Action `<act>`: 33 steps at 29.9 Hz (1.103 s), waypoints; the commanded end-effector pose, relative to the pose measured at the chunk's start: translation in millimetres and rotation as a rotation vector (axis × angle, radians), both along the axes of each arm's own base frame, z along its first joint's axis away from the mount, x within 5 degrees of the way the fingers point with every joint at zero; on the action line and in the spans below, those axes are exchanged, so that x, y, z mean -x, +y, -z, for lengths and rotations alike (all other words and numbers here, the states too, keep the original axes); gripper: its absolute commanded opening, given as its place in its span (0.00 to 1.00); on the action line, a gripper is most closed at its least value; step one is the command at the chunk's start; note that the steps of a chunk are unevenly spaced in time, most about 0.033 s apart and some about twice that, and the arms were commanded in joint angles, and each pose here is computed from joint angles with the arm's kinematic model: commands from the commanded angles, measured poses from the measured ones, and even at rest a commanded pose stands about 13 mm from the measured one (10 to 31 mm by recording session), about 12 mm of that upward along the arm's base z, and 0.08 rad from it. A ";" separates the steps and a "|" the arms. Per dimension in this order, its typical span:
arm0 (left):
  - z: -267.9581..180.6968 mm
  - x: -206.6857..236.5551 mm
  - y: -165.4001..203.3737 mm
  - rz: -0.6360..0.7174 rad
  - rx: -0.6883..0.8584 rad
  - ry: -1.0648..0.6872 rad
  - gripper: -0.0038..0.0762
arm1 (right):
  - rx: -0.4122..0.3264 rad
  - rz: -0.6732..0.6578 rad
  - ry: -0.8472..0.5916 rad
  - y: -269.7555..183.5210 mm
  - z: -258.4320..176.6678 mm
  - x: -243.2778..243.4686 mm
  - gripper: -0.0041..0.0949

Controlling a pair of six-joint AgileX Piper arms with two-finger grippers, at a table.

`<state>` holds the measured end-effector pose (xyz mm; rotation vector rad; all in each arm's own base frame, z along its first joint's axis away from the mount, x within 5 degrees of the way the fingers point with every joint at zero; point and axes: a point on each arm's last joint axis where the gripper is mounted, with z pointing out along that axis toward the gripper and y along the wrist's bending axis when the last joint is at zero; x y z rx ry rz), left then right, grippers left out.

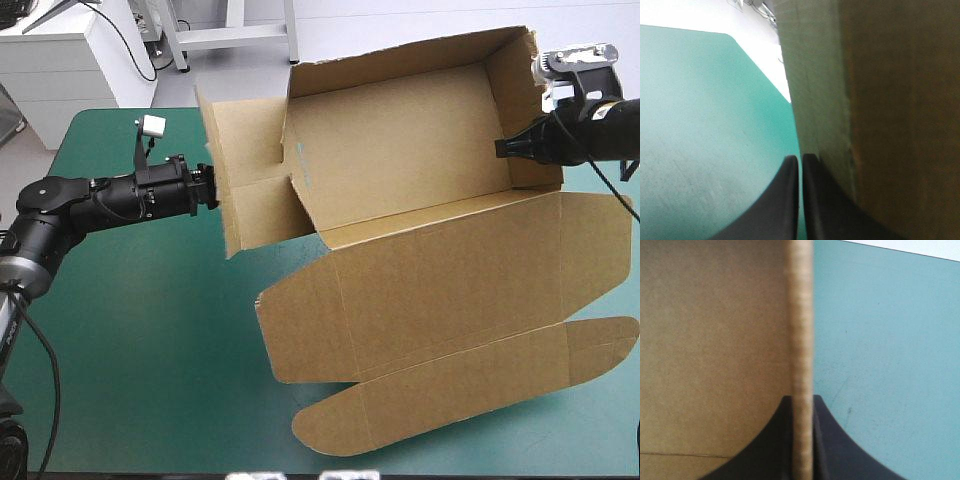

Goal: Fold the box

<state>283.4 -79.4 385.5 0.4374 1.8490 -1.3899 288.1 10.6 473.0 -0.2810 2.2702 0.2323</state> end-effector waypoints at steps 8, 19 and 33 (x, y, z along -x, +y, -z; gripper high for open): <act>-40.4 17.2 -5.6 0.100 0.093 -0.099 0.07 | -0.023 -0.001 -0.195 33.7 -25.5 4.0 0.03; -52.5 18.2 -5.6 0.101 0.103 -0.137 0.32 | -0.014 -0.016 -0.155 53.6 -8.9 -16.2 0.03; -52.3 18.3 -17.2 0.099 0.049 -0.145 0.77 | -0.058 -0.044 -0.215 68.9 -14.2 -16.6 0.03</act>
